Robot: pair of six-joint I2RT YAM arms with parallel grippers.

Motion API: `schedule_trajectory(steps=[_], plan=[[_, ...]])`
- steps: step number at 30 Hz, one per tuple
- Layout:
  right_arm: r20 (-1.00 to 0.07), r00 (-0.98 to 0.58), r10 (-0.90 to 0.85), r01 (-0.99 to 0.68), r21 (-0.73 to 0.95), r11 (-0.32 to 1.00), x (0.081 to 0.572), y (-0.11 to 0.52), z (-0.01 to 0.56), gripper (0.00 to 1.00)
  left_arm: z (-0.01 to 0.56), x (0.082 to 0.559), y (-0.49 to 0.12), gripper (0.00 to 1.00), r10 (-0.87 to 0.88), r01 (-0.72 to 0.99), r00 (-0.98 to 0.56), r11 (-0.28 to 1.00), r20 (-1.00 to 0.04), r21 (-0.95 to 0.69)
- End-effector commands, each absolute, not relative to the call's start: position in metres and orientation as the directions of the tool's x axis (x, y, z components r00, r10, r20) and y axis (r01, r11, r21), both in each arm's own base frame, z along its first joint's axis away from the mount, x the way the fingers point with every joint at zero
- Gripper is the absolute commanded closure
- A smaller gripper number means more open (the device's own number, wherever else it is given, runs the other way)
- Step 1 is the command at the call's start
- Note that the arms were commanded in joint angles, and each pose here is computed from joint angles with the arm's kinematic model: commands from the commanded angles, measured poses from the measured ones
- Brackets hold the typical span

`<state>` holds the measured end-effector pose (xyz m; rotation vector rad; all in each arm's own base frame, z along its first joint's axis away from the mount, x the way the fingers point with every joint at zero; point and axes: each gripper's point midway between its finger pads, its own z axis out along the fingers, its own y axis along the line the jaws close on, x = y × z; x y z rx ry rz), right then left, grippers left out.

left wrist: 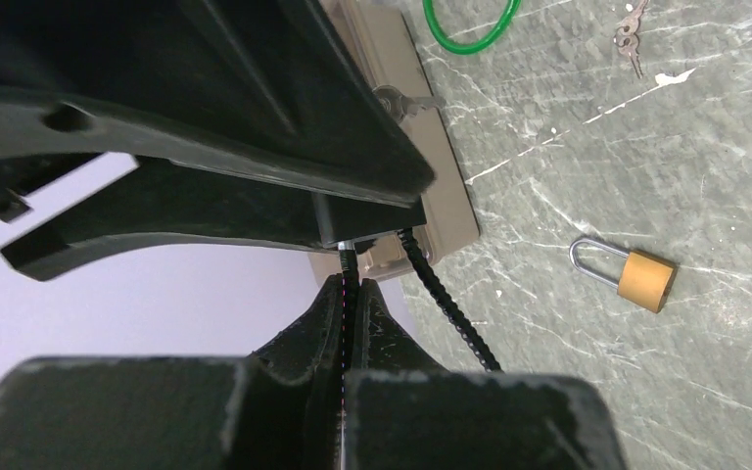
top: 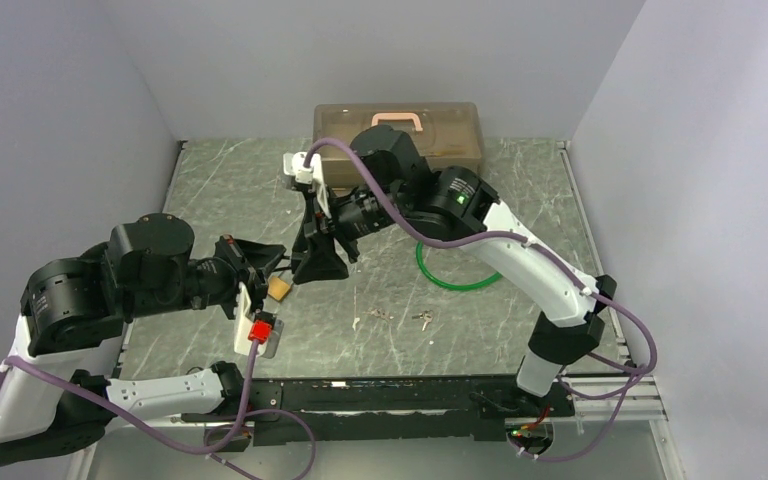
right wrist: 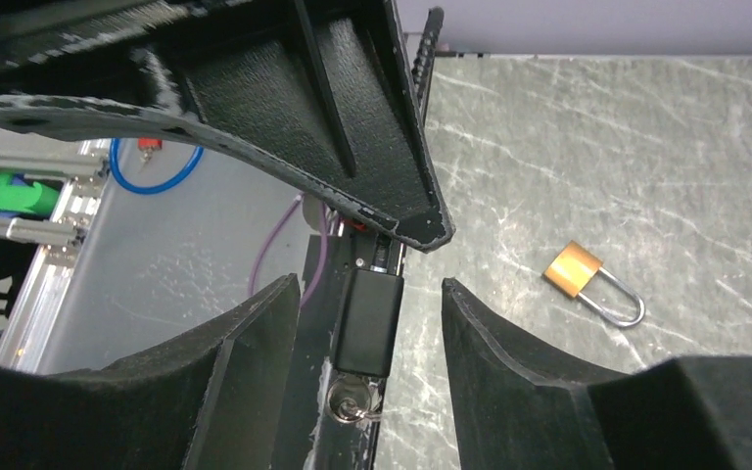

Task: Unlock with the key

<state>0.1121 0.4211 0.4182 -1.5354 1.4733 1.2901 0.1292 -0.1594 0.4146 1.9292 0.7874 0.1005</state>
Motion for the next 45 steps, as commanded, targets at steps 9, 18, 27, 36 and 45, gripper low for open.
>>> schedule_trajectory(steps=[9, 18, 27, 36, 45], plan=[[-0.927, -0.082, -0.367, -0.972, 0.156, -0.176, 0.112, 0.430, 0.411, 0.65, 0.418, 0.126, -0.170, 1.00, 0.523, 0.453, 0.814, -0.299, -0.253, 0.840], [-0.923, -0.077, -0.376, -0.977, 0.145, -0.154, 0.116, 0.427, 0.403, 1.00, 0.417, 0.128, -0.169, 1.00, 0.530, 0.430, 0.819, -0.313, -0.221, 0.847], [-0.992, -0.078, -0.103, -0.994, 0.085, -0.062, 0.135, 0.435, 0.439, 1.00, 0.402, 0.106, -0.178, 1.00, 0.468, 0.511, 0.822, -0.352, -0.325, 0.784], [-0.988, -0.115, 0.102, -0.980, 0.130, 0.152, 0.176, 0.393, 0.453, 1.00, 0.396, 0.115, -0.163, 1.00, 0.525, 0.492, 0.805, -0.329, -0.277, 0.806], [-0.981, -0.188, 0.040, -0.963, 0.192, 0.190, 0.177, 0.374, 0.410, 1.00, 0.435, 0.130, -0.139, 1.00, 0.578, 0.372, 0.796, -0.230, -0.181, 0.900]])
